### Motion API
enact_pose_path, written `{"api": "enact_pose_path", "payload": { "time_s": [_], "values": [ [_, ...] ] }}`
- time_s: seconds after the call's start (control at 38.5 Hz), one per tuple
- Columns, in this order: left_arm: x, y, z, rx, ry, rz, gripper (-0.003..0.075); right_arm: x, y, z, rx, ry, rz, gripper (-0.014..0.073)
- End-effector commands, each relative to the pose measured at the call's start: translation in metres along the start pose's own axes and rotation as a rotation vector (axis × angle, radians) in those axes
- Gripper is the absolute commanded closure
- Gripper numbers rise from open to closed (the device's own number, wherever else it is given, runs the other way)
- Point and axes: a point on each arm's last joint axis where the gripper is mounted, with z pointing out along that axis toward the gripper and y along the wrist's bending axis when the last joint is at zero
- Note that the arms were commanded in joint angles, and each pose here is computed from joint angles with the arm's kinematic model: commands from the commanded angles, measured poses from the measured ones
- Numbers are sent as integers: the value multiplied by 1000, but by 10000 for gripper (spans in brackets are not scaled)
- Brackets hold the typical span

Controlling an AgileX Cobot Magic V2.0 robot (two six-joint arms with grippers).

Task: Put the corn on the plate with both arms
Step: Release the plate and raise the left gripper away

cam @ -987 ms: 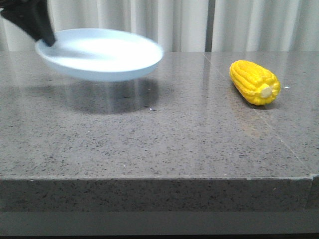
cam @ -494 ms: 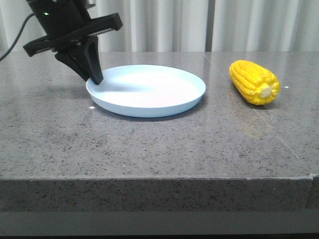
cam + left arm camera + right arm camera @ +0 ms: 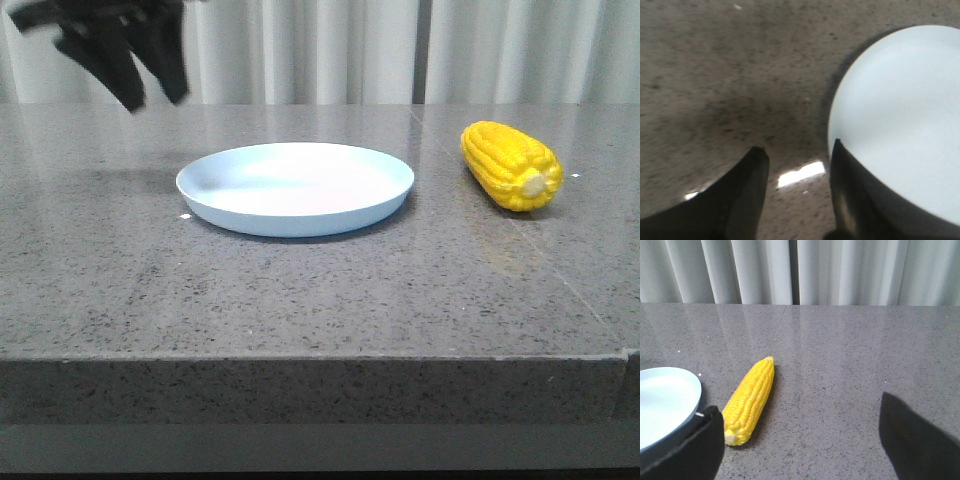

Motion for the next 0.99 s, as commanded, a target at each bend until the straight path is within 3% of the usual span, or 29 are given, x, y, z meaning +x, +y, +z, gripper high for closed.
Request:
{"api": "enact_pose_path", "payload": {
  "time_s": [0.0, 0.18, 0.49, 0.7, 0.96],
  "values": [
    [0, 12, -54, -143, -126, -25, 557, -19, 0, -2, 4, -114, -13, -53],
    [15, 22, -68, -259, -132, -33, 743, -19, 0, -2, 4, -114, -13, -53],
    [57, 39, -84, -277, -220, -83, 741, -19, 0, -2, 4, -114, -13, -53],
    [98, 51, -100, -277, -404, -95, 741, -19, 0, -2, 4, -114, -13, -53],
    [162, 45, -105, -236, -635, -47, 741, -19, 0, -2, 4, -114, -13, -53]
  ]
}}
